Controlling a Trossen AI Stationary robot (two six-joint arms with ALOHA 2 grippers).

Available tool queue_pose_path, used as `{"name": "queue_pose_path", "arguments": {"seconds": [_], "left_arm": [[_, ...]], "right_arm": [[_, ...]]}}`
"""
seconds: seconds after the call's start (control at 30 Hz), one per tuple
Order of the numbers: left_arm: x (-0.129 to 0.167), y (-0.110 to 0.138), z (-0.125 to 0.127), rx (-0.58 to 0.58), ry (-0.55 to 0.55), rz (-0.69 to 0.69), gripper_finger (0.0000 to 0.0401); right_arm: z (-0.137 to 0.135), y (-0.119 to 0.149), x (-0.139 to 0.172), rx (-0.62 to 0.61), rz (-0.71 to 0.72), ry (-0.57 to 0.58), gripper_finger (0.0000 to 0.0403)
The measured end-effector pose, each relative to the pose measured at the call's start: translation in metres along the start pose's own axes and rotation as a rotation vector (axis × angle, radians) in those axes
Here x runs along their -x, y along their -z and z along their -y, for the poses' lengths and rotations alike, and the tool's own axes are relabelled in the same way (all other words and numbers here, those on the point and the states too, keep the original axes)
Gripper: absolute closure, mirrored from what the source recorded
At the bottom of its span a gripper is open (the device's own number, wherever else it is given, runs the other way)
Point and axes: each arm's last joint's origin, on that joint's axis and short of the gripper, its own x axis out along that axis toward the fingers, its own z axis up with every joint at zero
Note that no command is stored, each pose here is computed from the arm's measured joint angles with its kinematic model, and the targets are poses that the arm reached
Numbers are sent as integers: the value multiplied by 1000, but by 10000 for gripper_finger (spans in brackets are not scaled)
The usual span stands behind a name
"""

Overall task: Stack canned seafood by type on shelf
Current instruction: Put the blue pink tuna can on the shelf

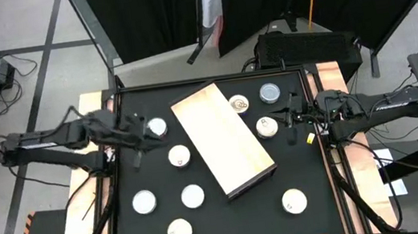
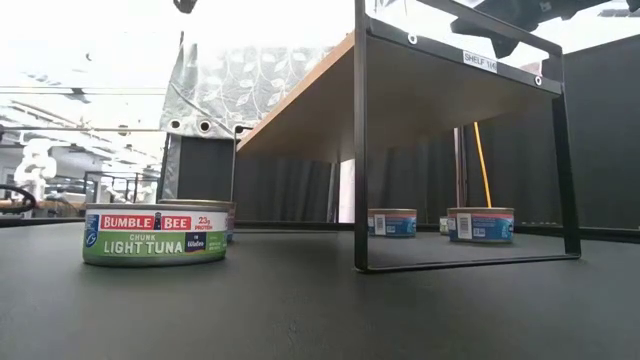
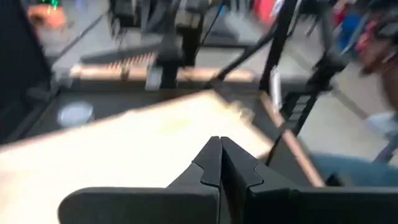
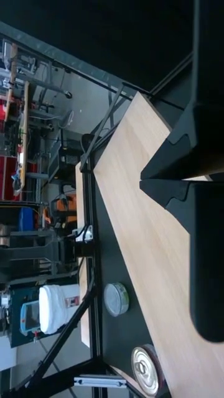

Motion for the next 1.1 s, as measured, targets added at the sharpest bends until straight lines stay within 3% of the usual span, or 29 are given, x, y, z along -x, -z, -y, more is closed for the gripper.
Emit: {"name": "queue_pose_path", "arguments": {"seconds": [0.27, 0.47, 0.67, 0.83, 0.97, 1.1], "left_arm": [[-12, 36, 3, -17, -36, -106, 399], [-16, 47, 1, -41, -87, -137, 399], [-19, 56, 1, -6, -81, -145, 399], [-20, 56, 5, 12, -61, -140, 399], [-20, 56, 11, 24, -39, -135, 399], [-21, 54, 15, 17, -18, -114, 399]], "right_arm": [[0, 1, 0, -21, -15, 0, 403], [-1, 11, 1, -167, -113, -1, 403], [-13, 11, 5, -279, -164, -187, 403], [-20, -15, 20, -292, -136, -267, 403], [-17, -34, 35, -283, -183, -166, 403], [-15, -27, 45, -281, -343, -68, 403]]}}
